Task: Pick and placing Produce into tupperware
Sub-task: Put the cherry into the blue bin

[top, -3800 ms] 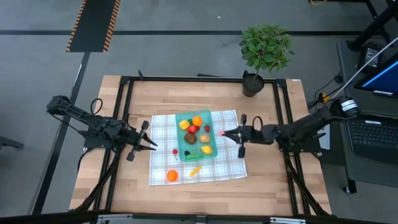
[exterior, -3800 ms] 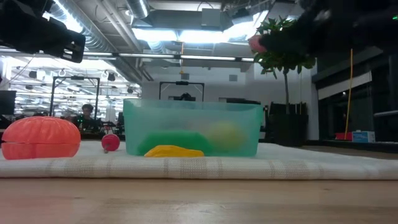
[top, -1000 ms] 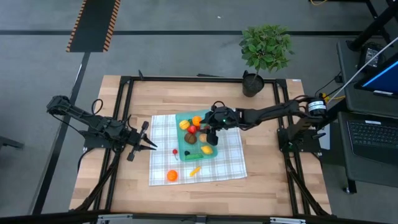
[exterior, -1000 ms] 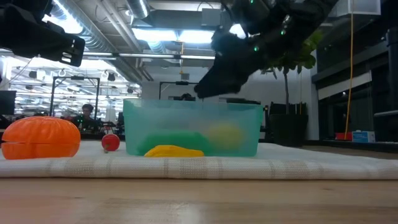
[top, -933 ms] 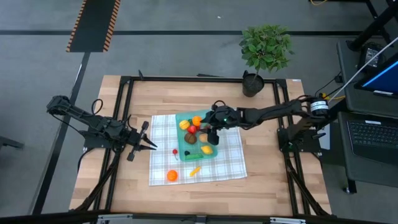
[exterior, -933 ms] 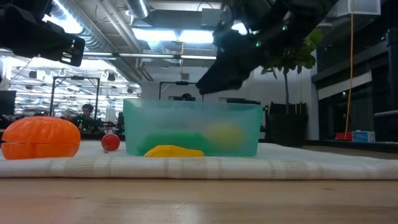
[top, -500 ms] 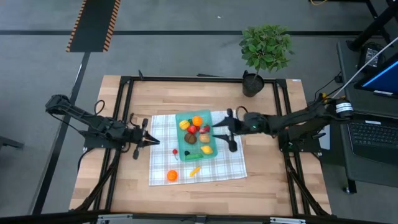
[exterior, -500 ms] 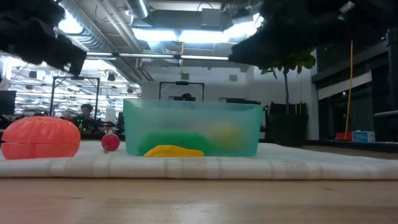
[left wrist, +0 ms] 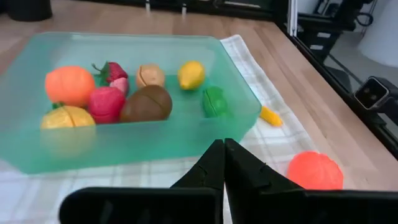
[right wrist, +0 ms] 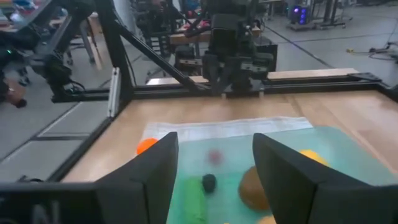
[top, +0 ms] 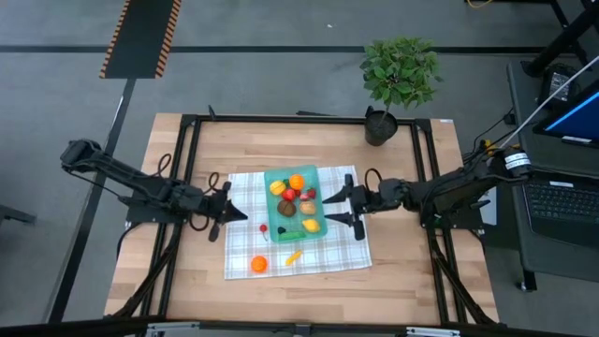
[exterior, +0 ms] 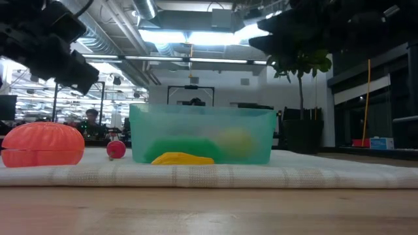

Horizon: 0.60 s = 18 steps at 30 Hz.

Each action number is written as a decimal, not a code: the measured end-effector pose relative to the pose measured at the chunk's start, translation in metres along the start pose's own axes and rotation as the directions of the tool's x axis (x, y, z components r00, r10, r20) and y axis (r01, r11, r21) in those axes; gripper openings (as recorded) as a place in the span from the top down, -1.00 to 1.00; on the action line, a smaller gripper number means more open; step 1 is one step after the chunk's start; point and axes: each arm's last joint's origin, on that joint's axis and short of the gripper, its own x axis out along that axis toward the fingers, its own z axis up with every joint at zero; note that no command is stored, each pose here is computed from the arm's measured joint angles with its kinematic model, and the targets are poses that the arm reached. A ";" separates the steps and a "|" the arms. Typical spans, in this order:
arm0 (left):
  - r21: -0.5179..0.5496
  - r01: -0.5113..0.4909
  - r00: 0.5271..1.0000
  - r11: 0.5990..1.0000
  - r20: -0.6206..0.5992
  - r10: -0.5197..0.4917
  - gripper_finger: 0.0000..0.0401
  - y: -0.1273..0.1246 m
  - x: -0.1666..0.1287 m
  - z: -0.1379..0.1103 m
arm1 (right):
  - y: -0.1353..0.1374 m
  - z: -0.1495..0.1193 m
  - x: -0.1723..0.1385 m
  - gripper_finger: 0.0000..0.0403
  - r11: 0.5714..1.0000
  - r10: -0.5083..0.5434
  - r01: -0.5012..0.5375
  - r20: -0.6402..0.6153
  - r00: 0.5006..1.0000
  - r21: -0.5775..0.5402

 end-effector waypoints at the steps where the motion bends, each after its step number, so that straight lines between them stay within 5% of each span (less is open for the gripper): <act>1: 0.004 -0.004 1.000 1.000 -0.002 0.004 0.98 -0.001 0.001 0.003 | 0.001 0.001 0.000 -0.04 1.000 0.004 -0.004 0.004 1.000 0.011; 10: 0.225 0.059 0.997 0.973 -0.062 -0.046 0.86 -0.012 0.022 0.031 | 0.003 0.001 0.001 -0.04 1.000 0.010 -0.010 0.003 1.000 0.020; 18: 0.241 0.056 0.996 0.969 -0.080 -0.037 0.73 -0.012 0.026 0.031 | 0.003 0.000 0.001 -0.04 1.000 0.009 -0.009 -0.004 1.000 0.018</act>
